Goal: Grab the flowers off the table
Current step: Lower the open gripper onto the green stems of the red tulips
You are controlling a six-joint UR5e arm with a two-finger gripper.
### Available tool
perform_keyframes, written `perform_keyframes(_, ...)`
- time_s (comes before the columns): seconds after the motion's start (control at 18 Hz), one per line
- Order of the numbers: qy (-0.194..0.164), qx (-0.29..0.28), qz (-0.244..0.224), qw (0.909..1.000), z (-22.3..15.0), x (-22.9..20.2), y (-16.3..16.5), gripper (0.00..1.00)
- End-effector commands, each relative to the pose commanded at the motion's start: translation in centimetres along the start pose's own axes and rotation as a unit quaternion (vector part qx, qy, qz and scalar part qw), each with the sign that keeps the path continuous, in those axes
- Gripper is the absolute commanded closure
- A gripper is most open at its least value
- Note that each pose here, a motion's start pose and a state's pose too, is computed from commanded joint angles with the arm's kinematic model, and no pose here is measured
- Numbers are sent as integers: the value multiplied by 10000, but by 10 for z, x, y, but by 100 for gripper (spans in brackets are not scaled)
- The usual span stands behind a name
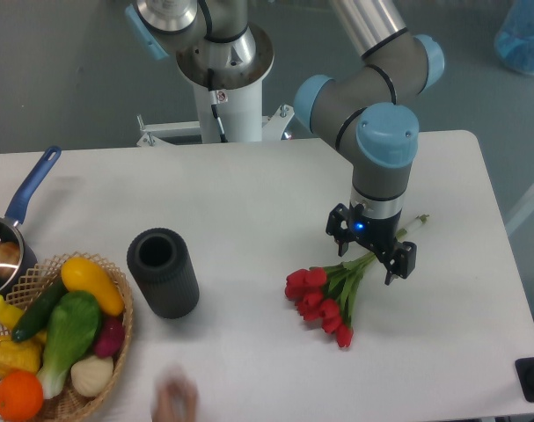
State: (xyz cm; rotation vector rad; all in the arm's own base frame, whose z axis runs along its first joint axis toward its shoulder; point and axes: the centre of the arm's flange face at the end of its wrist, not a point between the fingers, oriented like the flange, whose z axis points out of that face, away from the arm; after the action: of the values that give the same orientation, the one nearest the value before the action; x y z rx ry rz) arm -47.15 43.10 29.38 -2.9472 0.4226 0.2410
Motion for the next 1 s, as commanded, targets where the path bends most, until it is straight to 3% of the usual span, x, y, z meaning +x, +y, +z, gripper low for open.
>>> perform_keyframes(1.0, 540, 76, -214, 9983, 46, 42, 32, 0)
